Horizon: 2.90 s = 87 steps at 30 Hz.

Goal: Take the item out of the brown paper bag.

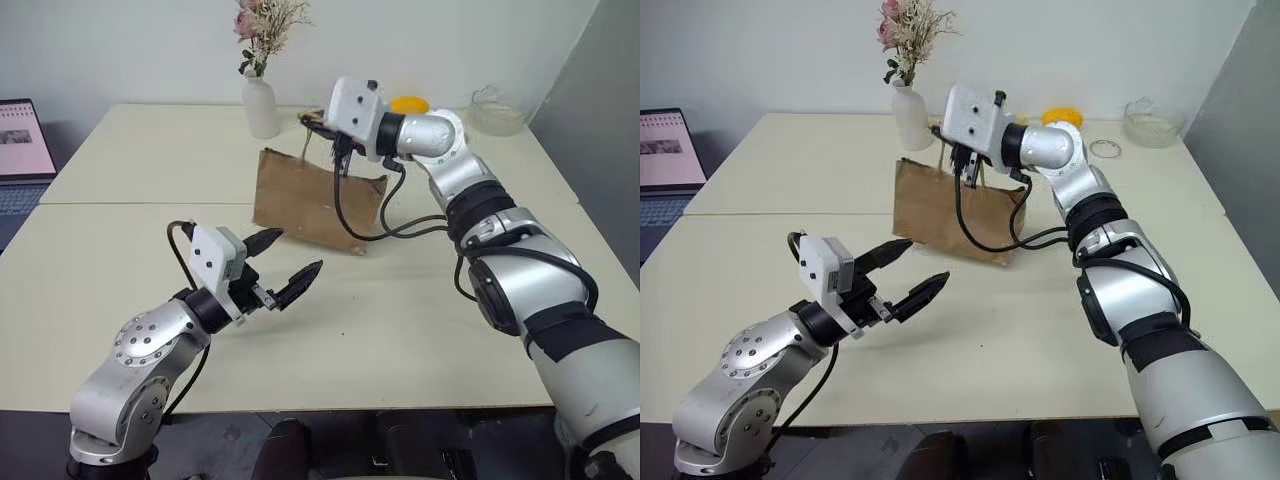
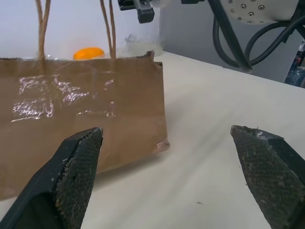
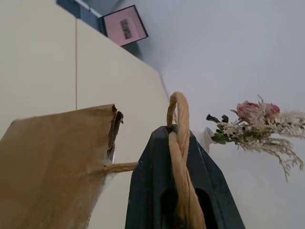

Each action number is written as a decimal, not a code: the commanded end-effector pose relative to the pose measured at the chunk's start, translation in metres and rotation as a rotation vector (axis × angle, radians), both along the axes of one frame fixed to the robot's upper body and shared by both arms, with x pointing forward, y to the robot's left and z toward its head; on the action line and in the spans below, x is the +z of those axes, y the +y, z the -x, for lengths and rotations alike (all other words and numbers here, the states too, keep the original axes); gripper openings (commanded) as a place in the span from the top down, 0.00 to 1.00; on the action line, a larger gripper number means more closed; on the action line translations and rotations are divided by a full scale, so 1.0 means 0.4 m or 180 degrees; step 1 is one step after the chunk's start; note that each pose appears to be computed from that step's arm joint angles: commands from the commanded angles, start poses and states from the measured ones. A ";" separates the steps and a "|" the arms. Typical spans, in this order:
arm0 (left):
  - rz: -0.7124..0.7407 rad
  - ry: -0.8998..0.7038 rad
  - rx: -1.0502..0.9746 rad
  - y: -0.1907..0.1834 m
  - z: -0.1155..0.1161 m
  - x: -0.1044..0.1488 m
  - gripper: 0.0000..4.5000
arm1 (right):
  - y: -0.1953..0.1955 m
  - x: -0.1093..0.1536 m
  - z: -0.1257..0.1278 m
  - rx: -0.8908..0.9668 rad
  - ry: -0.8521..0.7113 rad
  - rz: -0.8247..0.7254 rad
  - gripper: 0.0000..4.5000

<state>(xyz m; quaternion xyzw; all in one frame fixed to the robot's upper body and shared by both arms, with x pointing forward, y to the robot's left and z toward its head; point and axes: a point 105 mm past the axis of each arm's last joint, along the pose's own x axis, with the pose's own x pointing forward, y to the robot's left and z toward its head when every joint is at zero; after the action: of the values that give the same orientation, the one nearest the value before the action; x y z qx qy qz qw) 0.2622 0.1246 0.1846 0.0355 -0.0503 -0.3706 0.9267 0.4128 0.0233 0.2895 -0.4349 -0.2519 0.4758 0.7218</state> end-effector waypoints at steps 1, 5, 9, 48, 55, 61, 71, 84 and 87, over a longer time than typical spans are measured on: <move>-0.0002 -0.0210 -0.0018 -0.011 0.017 0.029 0.00 | 0.034 0.055 0.029 0.0143 -0.0512 0.0126 0.99; -0.0007 -0.0205 -0.0003 -0.012 0.020 0.026 0.00 | 0.046 0.037 0.028 0.0115 -0.0631 0.0271 0.99; -0.0031 -0.0196 0.0016 -0.006 0.021 0.022 0.00 | 0.054 0.007 0.015 0.0007 -0.0638 0.0435 0.99; -0.0298 -0.0045 -0.0089 0.050 0.034 0.018 0.00 | -0.303 -0.217 0.234 -0.0471 0.1906 -0.0618 0.32; -0.0634 0.0270 -0.0273 0.091 0.074 -0.019 0.00 | -0.197 -0.377 0.282 -0.0463 0.2478 -0.0514 0.32; -0.0938 0.0535 -0.0446 0.132 0.107 -0.033 0.00 | -0.154 -0.435 0.232 -0.0598 0.2664 -0.0464 0.32; -0.0906 0.0494 -0.0587 0.109 0.109 -0.022 0.00 | -0.130 -0.480 0.092 -0.1118 0.2613 -0.0458 0.32; -0.0850 0.0449 -0.0609 0.098 0.095 -0.032 0.00 | -0.138 -0.427 0.071 -0.1074 0.2481 -0.0582 0.32; -0.0792 0.0372 -0.0515 0.100 0.077 -0.021 0.00 | -0.136 -0.410 0.121 -0.0837 0.2490 -0.0549 0.32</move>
<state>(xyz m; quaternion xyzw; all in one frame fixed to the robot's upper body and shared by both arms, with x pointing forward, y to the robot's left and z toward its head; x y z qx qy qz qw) 0.2279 0.1648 0.1682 0.1145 0.0684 -0.4572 0.8793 0.3743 -0.0373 0.1062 -0.1965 0.0926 0.4629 0.8594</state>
